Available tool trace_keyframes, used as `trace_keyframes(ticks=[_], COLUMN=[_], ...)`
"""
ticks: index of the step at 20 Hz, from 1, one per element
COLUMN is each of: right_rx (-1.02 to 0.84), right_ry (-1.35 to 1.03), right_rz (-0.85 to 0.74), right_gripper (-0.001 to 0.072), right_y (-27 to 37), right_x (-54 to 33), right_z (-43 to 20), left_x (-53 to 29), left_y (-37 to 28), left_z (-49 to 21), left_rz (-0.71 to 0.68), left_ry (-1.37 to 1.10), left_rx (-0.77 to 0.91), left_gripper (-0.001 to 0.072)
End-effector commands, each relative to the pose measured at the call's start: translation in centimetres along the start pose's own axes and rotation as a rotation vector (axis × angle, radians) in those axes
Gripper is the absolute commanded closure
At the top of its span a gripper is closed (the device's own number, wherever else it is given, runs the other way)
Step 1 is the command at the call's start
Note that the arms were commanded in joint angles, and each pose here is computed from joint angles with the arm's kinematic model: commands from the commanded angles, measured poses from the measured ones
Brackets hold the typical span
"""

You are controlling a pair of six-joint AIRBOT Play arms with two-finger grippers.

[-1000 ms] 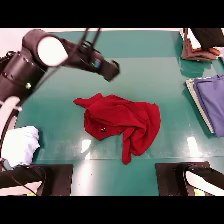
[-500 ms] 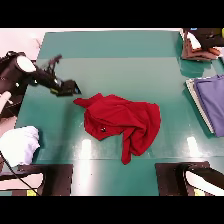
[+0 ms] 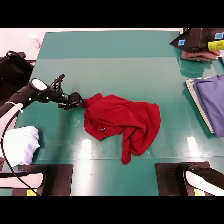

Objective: Fold the shirts.

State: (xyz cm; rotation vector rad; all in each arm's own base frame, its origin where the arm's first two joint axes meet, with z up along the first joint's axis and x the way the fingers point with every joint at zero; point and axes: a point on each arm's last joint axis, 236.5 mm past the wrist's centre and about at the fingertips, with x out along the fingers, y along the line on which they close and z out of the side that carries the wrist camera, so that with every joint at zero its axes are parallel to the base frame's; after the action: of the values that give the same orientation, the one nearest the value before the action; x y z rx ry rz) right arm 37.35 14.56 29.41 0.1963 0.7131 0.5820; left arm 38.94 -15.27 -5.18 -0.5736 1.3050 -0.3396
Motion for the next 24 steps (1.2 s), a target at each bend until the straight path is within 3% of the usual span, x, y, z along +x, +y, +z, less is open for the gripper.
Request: trace_keyframes(ticks=[1,2,3,6,11,13,16,19,21,22,23,24], right_rx=[0.022,0.03,0.041,0.117,0.433,0.6,0.754,0.787,0.749,0.72,0.695,0.666], right_ry=[0.039,0.059,0.094,0.216,0.448,0.527,0.523,0.525,0.532,0.533,0.534,0.54], right_rz=[0.005,0.005,0.0,-0.022,-0.307,-0.271,-0.182,-0.141,-0.138,-0.136,-0.13,-0.123], right_gripper=[0.0322,0.032,0.032,0.032,0.032,0.017,0.017,0.0172,0.0213,0.0276,0.0346,0.0493], right_y=[-0.5,-0.7,-1.1,-3.4,-14.2,-15.0,-14.4,-13.6,-13.1,-12.9,-12.7,-12.4], right_x=[0.9,1.3,1.6,2.5,1.0,2.0,6.2,10.8,13.7,14.9,16.1,16.8], right_z=[-1.2,-1.9,-2.9,-7.3,-22.4,-29.1,-34.3,-35.9,-35.9,-35.5,-35.0,-34.4], left_x=[1.2,1.0,0.8,-0.2,-4.0,-4.8,-5.3,-6.1,-6.6,-6.9,-7.3,-7.8], left_y=[-1.5,-1.8,-2.0,-3.0,-5.3,-5.5,-6.2,-6.6,-6.9,-6.9,-7.0,-7.1], left_z=[2.2,3.0,3.8,5.6,8.0,8.3,8.1,8.2,8.1,8.0,8.0,8.0], left_rz=[-0.065,-0.073,-0.074,-0.083,-0.038,-0.018,-0.027,-0.024,-0.022,-0.018,-0.014,-0.006], left_ry=[-0.095,-0.129,-0.156,-0.207,-0.254,-0.258,-0.245,-0.254,-0.259,-0.261,-0.265,-0.273], left_rx=[-0.056,-0.057,-0.057,-0.027,0.153,0.189,0.206,0.226,0.237,0.244,0.253,0.265], left_gripper=[0.0106,0.0108,0.0185,0.068,0.0688,0.0688,0.0688,0.0688,0.0688,0.0688,0.0687,0.0688])
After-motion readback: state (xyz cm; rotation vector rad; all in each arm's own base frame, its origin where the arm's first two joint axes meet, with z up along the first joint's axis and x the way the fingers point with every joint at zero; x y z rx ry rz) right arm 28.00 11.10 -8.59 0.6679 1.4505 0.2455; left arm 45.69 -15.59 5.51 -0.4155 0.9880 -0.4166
